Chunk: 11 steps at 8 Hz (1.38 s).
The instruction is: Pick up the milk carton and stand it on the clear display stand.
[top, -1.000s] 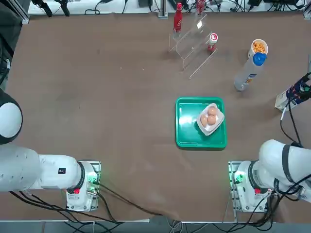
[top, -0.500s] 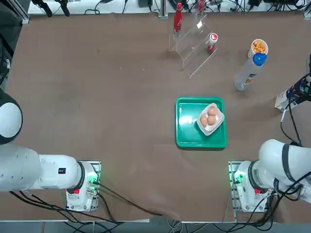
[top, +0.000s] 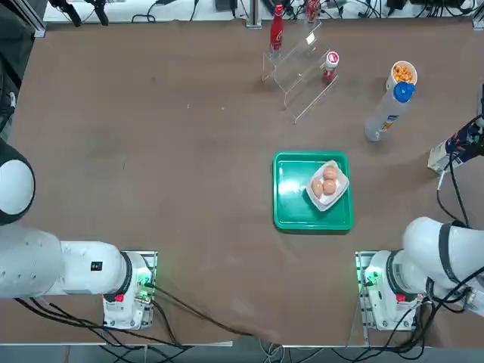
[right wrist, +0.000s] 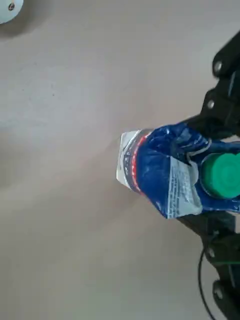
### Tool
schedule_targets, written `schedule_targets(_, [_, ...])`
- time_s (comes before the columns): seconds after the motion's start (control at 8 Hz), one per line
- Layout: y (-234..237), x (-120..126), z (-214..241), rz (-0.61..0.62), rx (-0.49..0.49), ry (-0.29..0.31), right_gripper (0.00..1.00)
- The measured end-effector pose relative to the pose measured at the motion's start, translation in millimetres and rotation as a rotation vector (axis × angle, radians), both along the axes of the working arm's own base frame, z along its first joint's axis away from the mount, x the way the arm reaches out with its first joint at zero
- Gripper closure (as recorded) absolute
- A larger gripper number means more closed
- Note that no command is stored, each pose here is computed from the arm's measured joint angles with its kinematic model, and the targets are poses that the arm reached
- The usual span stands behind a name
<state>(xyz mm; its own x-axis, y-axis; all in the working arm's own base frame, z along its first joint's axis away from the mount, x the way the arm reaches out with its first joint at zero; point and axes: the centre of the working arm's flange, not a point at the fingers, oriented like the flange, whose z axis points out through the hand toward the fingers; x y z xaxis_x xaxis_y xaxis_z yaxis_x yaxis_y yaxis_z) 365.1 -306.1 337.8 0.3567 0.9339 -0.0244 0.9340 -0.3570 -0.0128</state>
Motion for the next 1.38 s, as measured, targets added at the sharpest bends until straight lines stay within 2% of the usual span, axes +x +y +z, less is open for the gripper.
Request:
schedule_targets(0.12, [-0.7,1.3,2.1,0.001,-0.004,-0.005,0.48])
schedule_targets(0.25, [-1.2,2.9,4.3,0.002,-0.008,-0.009,0.52])
schedule_targets(0.62, [-9.0,20.4,35.4,-0.018,-0.046,-0.057,0.55])
schedule_targets(0.75, [-8.4,34.7,60.0,-0.037,-0.049,-0.062,0.55])
schedule_targets(1.0, [20.0,82.4,135.2,-0.107,-0.044,-0.061,0.55])
schedule_targets(1.25, [71.1,131.9,195.7,-0.171,-0.057,-0.12,0.55])
schedule_targets(1.38, [100.9,152.8,209.4,-0.21,-0.05,-0.133,0.55])
